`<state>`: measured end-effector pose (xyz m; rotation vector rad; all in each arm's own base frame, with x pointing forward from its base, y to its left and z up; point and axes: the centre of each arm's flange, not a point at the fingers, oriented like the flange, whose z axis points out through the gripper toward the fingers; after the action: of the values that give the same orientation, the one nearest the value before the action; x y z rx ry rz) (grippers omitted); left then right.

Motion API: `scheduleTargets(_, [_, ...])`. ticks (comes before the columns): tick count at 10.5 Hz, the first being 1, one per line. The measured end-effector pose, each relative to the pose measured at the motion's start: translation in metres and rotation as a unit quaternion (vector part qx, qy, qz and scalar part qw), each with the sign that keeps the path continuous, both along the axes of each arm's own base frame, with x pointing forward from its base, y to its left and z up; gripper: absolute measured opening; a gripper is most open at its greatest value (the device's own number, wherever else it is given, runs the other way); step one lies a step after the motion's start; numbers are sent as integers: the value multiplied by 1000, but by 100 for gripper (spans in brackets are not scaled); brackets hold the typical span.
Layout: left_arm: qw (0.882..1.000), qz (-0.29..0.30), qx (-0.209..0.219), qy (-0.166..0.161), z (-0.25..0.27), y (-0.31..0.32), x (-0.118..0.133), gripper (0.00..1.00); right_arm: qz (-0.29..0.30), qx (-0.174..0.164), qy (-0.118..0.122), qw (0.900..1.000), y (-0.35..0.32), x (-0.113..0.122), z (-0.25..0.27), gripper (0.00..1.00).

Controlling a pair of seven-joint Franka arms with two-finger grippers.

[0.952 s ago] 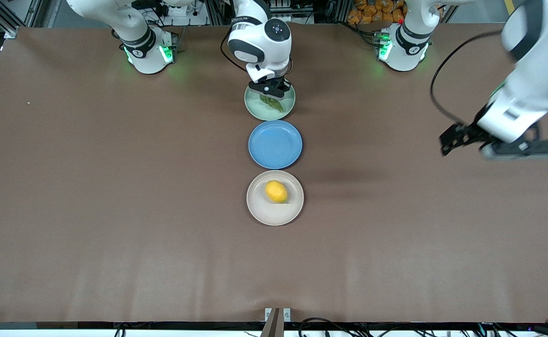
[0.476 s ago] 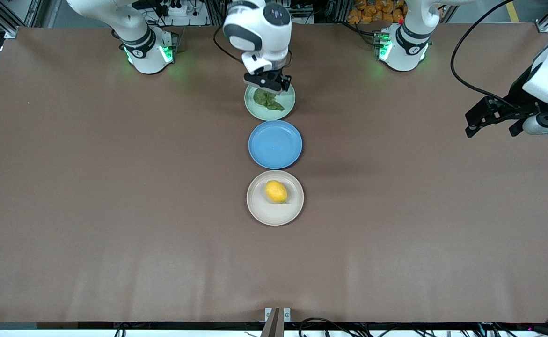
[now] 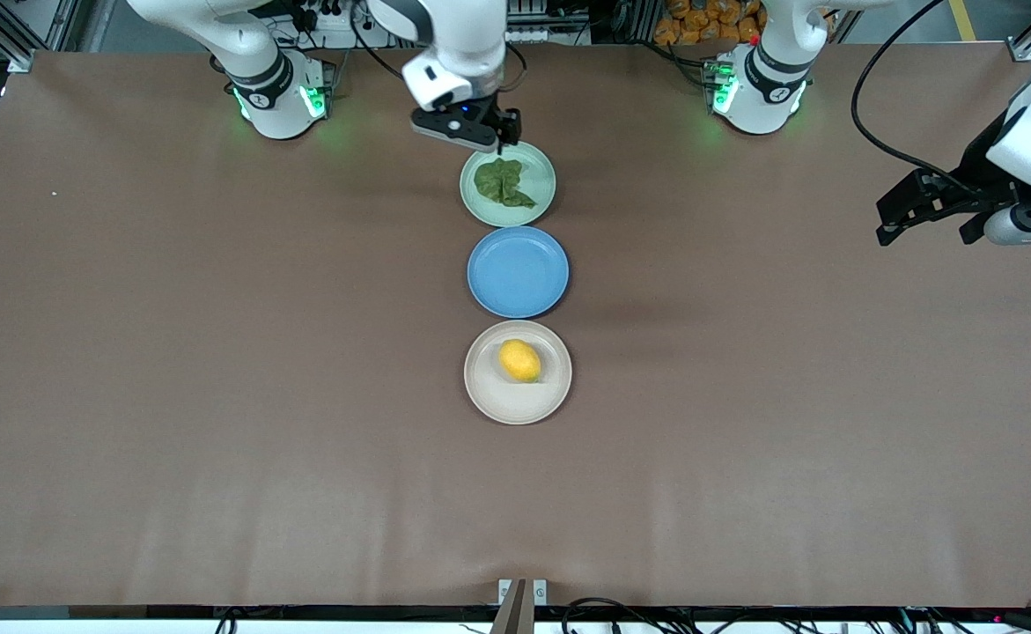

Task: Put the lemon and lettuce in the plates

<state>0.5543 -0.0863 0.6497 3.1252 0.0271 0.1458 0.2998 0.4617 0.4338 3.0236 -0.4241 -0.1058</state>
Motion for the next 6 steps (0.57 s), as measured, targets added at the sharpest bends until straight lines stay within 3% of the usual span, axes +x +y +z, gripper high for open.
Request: scheduleTargets(6, [1000,-13,2,15,0,-14,-6,100,28,16,9,999,-91,110,121,100])
